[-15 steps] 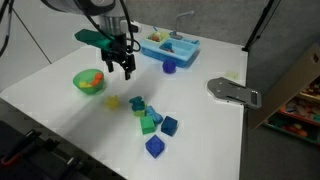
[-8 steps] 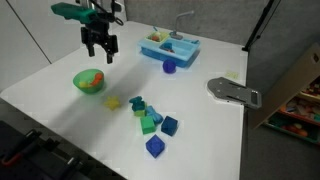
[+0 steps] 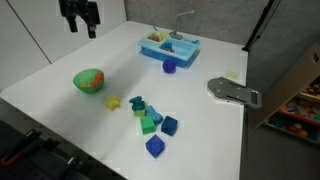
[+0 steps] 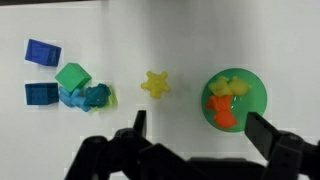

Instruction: Put the dark blue toy on the yellow block, remove the orange toy from the bowl and put it on the table

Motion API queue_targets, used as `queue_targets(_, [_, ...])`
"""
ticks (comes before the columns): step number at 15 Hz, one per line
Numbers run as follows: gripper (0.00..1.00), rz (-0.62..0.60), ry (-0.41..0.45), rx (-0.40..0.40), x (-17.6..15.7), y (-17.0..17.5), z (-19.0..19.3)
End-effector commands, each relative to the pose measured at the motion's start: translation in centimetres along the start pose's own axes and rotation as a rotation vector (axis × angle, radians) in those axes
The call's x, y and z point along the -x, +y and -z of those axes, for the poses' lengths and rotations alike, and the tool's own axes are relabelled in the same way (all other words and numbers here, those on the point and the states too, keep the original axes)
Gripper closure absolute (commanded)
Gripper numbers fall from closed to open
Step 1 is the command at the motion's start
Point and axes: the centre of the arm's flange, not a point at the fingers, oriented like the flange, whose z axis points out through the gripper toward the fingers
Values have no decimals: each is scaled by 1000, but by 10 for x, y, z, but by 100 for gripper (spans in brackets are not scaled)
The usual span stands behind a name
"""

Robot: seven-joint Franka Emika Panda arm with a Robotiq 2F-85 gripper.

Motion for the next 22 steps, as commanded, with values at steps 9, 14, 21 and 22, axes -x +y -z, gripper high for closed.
queue_targets(9, [0,-29,52,-3,21,-3,41])
queue_targets(14, [0,-29,52,-3,21,-3,40])
queue_targets(21, [0,-9,101,9,8,-11,31])
queue_targets(22, [0,-1,114,5,4,-14,27])
